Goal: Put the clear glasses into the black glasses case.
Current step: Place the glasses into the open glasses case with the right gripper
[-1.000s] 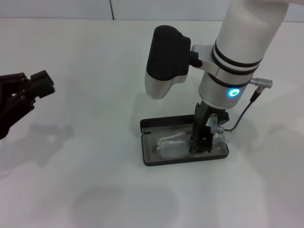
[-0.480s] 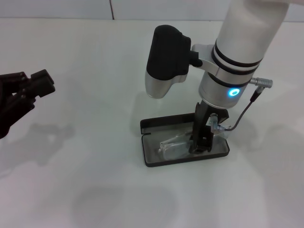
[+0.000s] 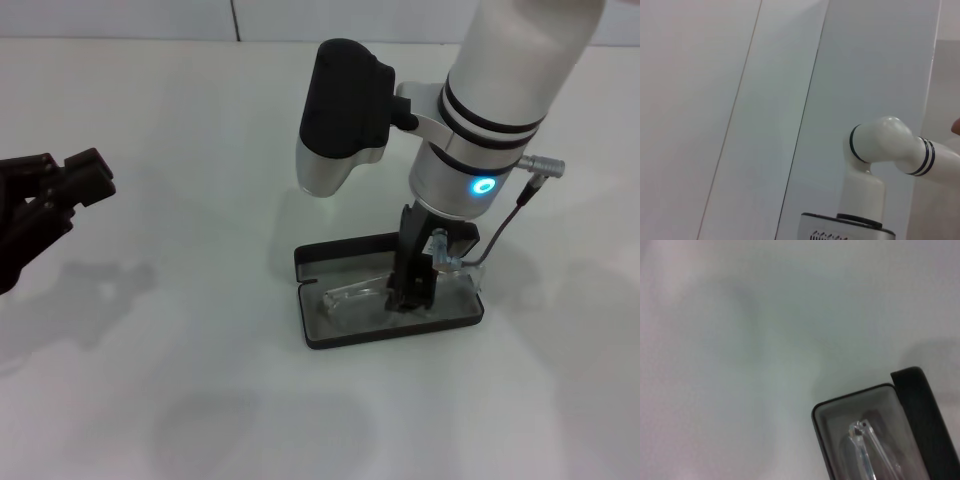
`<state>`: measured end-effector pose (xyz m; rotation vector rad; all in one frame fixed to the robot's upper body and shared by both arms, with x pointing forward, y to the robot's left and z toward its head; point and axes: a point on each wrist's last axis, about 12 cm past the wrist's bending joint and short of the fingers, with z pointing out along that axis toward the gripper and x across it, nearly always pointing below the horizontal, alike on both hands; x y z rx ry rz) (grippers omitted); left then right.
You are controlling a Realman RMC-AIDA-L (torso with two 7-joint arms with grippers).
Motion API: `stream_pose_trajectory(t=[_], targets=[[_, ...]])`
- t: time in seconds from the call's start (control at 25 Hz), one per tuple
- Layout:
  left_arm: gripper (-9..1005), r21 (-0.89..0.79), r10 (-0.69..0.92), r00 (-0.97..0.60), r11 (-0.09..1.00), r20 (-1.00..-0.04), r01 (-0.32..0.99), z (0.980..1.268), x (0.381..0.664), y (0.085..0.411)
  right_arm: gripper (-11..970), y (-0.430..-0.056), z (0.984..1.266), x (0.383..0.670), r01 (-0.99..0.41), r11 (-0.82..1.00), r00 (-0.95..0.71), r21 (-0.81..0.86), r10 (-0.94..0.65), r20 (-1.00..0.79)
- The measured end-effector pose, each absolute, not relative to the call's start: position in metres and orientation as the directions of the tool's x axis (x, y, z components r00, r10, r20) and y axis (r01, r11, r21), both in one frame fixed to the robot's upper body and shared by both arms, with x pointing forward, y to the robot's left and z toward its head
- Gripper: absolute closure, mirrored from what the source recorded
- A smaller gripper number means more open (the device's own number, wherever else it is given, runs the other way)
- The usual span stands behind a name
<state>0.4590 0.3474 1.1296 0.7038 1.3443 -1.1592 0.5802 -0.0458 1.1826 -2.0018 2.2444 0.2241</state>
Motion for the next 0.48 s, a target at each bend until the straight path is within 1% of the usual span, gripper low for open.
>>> stream_pose_trajectory(t=[0.48], targets=[[891,-0.213,-0.227,-0.141,0.334,-0.964,0.918,1.130,0.458,0.349,782,-0.036,1.200,0.568,-0.998,0.060,-0.058,-0.001,-0.964,-0.258]])
